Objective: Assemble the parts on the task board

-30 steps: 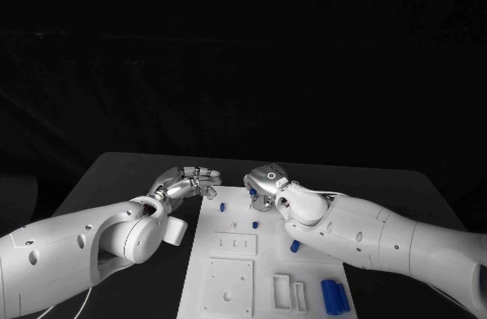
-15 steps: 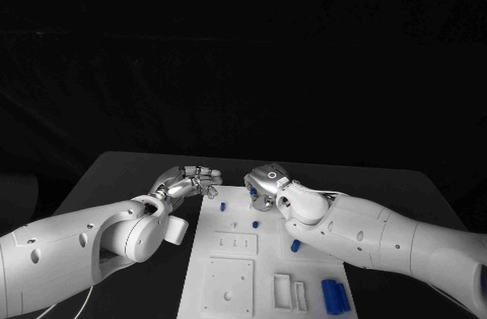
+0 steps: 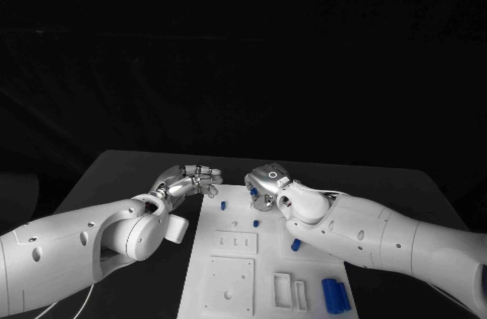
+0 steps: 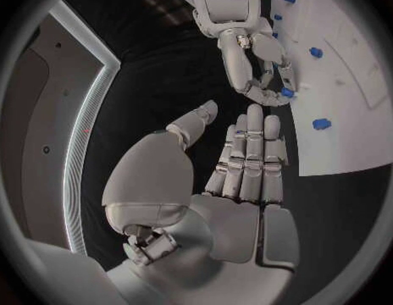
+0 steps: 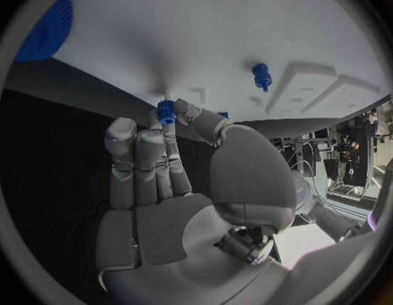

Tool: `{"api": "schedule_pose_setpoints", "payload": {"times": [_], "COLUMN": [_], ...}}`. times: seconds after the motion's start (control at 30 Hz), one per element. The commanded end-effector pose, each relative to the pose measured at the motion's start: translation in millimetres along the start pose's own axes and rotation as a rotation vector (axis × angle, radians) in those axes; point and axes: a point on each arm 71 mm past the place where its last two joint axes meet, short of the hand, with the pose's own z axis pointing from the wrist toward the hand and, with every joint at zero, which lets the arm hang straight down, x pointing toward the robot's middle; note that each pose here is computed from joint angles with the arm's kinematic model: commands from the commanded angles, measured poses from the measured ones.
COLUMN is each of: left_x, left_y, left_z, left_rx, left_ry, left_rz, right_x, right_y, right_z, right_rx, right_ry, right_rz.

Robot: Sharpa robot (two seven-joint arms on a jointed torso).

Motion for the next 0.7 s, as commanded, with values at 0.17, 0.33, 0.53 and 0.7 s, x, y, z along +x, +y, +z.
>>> {"api": "schedule_pose_setpoints", "payload": {"times": [0.17, 0.33, 0.53, 0.7], "left_x": [2.5, 1.6, 2.0, 1.8], "left_y": [-2.7, -2.6, -2.6, -2.5], "left_z": [1.3, 1.1, 1.2, 1.4], "left_rx": [0.010, 0.010, 0.010, 0.009], "left_ry": [0.017, 0.015, 0.016, 0.016], "left_rz": [0.000, 0.000, 0.000, 0.000], "right_x": [1.8, 2.1, 2.1, 1.8], "right_y": [-0.1, -0.6, -1.7, -1.2], "right_z": [0.3, -0.4, -0.5, -0.4], "right_rx": [0.000, 0.000, 0.003, 0.004], "right_ry": [0.014, 0.020, 0.018, 0.015], "right_rz": [0.010, 0.011, 0.011, 0.014]}}
